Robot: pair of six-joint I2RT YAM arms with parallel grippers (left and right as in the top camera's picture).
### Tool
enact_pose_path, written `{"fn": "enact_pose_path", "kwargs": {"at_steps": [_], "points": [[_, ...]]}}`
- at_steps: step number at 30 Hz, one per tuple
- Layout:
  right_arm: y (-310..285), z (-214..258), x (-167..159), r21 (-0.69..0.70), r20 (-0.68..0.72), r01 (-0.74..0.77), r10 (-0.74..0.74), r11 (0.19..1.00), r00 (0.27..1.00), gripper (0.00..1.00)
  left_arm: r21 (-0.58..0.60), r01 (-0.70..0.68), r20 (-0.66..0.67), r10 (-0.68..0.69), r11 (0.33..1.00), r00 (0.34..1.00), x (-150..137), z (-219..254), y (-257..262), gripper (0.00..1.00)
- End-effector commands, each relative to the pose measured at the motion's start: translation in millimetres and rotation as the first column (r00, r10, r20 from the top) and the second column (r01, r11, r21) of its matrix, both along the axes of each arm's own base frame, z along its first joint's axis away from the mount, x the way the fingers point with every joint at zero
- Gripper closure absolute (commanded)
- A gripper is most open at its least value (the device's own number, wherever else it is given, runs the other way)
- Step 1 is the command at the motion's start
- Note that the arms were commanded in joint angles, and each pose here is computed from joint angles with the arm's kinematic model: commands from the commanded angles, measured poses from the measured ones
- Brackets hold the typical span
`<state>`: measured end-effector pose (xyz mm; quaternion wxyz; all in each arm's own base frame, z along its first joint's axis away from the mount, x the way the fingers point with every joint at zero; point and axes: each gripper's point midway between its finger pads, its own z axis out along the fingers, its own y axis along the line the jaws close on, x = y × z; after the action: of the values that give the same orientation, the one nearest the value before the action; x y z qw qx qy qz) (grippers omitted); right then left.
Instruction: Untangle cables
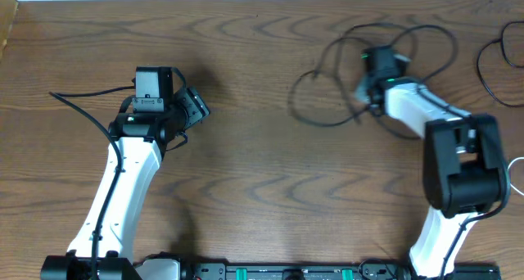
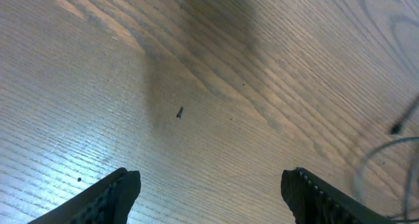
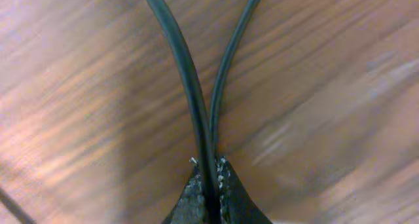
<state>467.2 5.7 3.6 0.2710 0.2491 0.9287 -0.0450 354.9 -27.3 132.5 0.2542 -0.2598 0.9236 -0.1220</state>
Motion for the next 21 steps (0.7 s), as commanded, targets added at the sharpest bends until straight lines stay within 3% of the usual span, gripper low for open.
{"fn": "enact_pose_path", "kwargs": {"at_steps": [1,10,16,21], "points": [[-61,-13,-6,-0.088,-0.039,0.039,-0.043,0.995,0.998,0.99,0.006,0.003,0.017,-0.003,1.0,1.0,1,6,2,0.24],[-87,-2,23,0.046,0.096,-0.066,0.062,0.997,0.994,0.99,-0.025,-0.043,0.011,0.044,0.999,0.999,1,6,1,0.24],[-26,-10,22,0.087,0.088,-0.436,0.429,0.896,0.899,0.99,-0.029,-0.05,0.01,0.05,0.998,0.999,1,6,1,0.24],[-17,-21,5,0.092,0.005,-0.506,0.508,0.858,0.861,0.99,-0.029,-0.049,0.01,0.05,0.998,0.999,1,6,1,0.24]]}}
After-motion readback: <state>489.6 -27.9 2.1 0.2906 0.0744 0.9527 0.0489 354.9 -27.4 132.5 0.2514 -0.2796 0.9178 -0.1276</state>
